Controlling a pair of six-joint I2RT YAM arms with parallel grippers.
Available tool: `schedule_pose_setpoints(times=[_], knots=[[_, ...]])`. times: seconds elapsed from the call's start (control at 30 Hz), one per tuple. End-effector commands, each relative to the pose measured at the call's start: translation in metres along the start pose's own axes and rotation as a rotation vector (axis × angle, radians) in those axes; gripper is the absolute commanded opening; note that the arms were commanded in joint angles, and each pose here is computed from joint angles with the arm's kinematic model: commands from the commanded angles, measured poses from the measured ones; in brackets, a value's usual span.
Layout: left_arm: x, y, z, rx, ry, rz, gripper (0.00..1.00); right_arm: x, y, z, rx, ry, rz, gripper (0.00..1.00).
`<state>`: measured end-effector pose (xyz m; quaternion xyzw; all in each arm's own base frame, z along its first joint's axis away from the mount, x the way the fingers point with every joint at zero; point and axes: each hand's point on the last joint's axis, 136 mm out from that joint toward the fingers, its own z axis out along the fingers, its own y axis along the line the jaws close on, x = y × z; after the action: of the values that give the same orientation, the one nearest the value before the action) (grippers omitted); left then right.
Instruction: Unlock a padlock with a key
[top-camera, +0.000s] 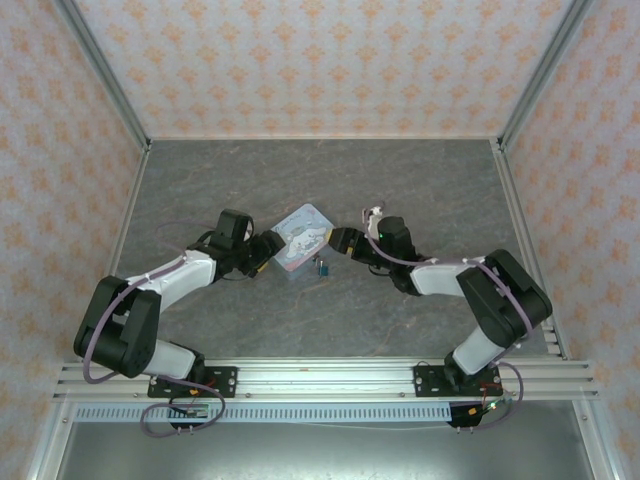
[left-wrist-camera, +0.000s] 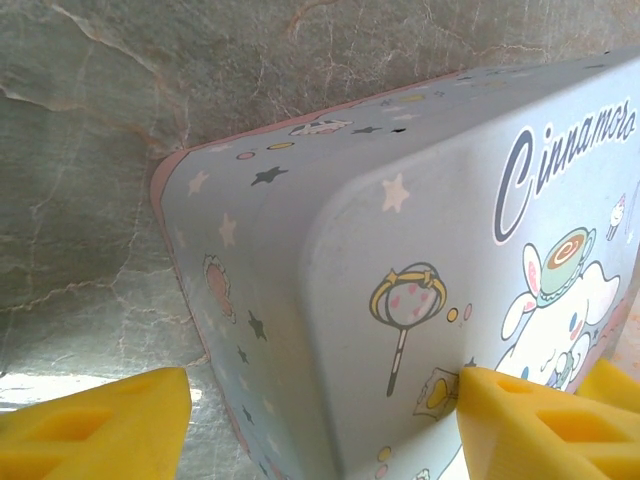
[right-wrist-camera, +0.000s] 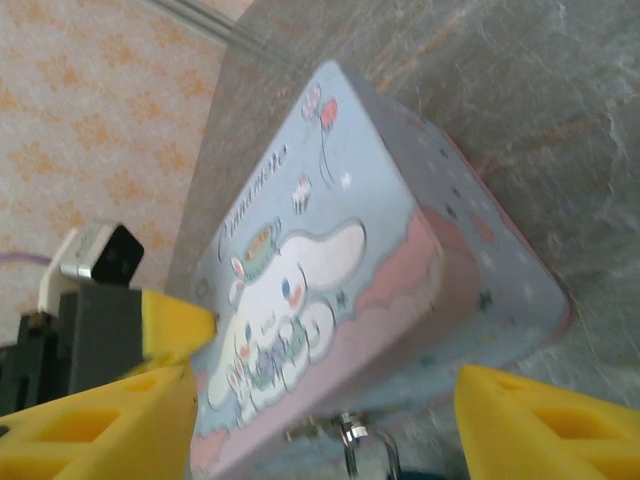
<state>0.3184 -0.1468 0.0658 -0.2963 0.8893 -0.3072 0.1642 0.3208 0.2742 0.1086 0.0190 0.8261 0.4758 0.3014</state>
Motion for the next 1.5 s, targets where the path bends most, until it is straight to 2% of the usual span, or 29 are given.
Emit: schedule_pose_setpoints(times=[0.0,0.23,0.47,0.93,1.23,1.47], knots=[[0.014,0.043,0.002,-0.152,0.032,-0.046,0.7,0.003,0.013,-0.013,-0.072,-0.006,-0.095,0.71],[0.014,0.043,0.004,-0.153,0.031,-0.048,0.69,0.026,0.01,-0.003,-0.135,0.102,-0.068,0.7],[0.014,0.043,0.003,-0.155,0.027,-0.045,0.7,0.032,0.009,0.021,-0.17,0.172,-0.036,0.61],[0.013,0.041,0.002,-0.159,0.025,-0.04,0.7,0.052,0.006,0.046,-0.219,0.223,0.013,0.44],[0.012,0.041,0.001,-0.162,0.022,-0.041,0.7,0.057,-0.009,0.039,-0.167,0.206,0.026,0.49],[0.012,0.04,0.001,-0.163,0.023,-0.039,0.69,0.055,-0.008,0.036,-0.195,0.209,0.036,0.49]])
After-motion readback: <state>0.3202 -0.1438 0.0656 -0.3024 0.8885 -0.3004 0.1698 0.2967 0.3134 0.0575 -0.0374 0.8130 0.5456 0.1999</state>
